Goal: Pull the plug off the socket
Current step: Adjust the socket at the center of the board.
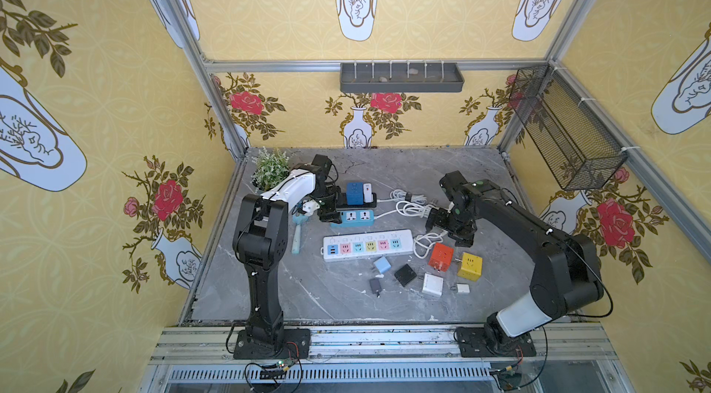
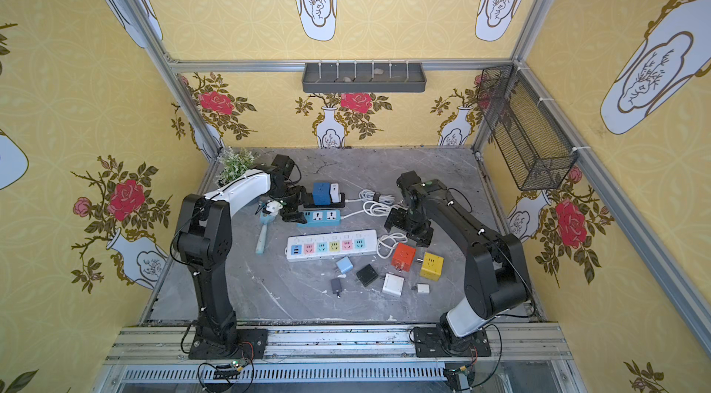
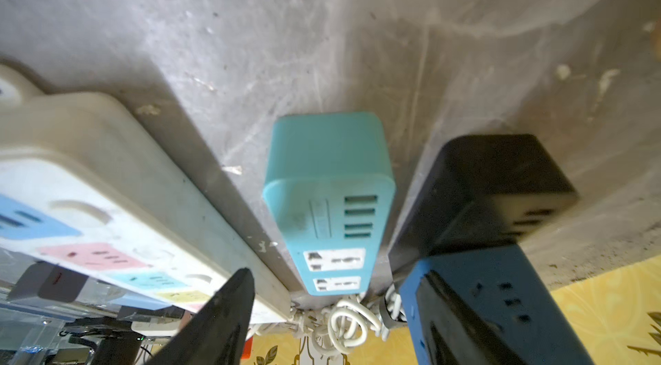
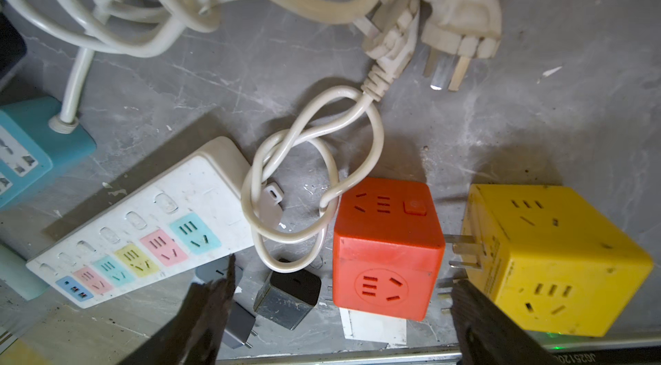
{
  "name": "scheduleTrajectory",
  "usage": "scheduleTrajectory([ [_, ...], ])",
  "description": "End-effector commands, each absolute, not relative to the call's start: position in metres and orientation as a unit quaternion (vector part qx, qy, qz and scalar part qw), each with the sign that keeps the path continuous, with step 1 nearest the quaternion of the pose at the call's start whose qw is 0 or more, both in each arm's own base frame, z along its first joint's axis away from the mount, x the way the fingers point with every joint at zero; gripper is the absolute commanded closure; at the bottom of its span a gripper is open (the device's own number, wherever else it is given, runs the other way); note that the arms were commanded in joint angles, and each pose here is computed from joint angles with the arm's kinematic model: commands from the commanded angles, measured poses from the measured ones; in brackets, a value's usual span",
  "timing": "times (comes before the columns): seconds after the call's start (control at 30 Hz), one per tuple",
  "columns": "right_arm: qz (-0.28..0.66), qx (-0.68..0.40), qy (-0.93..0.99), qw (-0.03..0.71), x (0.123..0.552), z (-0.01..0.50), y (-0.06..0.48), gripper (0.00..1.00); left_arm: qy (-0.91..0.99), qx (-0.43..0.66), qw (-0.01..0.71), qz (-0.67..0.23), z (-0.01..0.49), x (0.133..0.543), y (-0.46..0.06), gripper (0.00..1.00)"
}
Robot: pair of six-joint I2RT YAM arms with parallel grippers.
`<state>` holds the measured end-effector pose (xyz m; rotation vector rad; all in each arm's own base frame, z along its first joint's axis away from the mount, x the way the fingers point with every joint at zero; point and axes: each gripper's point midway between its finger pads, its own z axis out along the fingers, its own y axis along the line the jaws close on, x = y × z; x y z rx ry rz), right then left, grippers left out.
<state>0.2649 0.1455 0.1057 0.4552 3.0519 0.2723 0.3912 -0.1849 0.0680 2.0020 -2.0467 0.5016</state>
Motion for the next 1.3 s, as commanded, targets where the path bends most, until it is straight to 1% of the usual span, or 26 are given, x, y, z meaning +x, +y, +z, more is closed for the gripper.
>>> scheduleTrajectory([
  [0.0, 0.083, 0.110, 0.987, 0.081, 0.287, 0.117, 0.147, 0.03, -0.695, 0.689, 0.118, 0.166, 0.074, 0.395, -0.183, 0.23],
  [0.07, 0.085, 0.085, 0.986, 0.113, 0.301, 0.125, 0.151, 0.03, -0.694, 0.690, 0.117, 0.170, 0.076, 0.402, -0.183, 0.22],
  [0.17, 0.091, 0.048, 0.982, 0.159, 0.319, 0.139, 0.157, 0.03, -0.690, 0.694, 0.115, 0.171, 0.074, 0.412, -0.179, 0.13],
  [0.37, 0.098, -0.007, 0.969, 0.226, 0.346, 0.159, 0.167, 0.03, -0.688, 0.695, 0.106, 0.178, 0.069, 0.435, -0.175, 0.12],
  [0.63, 0.133, -0.066, 0.946, 0.289, 0.361, 0.172, 0.182, 0.03, -0.692, 0.696, 0.108, 0.162, 0.057, 0.445, -0.173, 0.14],
  [0.83, 0.127, -0.093, 0.931, 0.329, 0.371, 0.179, 0.183, 0.03, -0.695, 0.692, 0.103, 0.164, 0.050, 0.458, -0.172, 0.16],
  [1.1, 0.120, -0.103, 0.926, 0.342, 0.379, 0.174, 0.181, 0.02, -0.697, 0.691, 0.115, 0.154, 0.039, 0.459, -0.175, 0.20],
  [1.27, 0.131, -0.125, 0.913, 0.366, 0.385, 0.179, 0.188, 0.02, -0.697, 0.691, 0.130, 0.143, 0.031, 0.455, -0.179, 0.22],
])
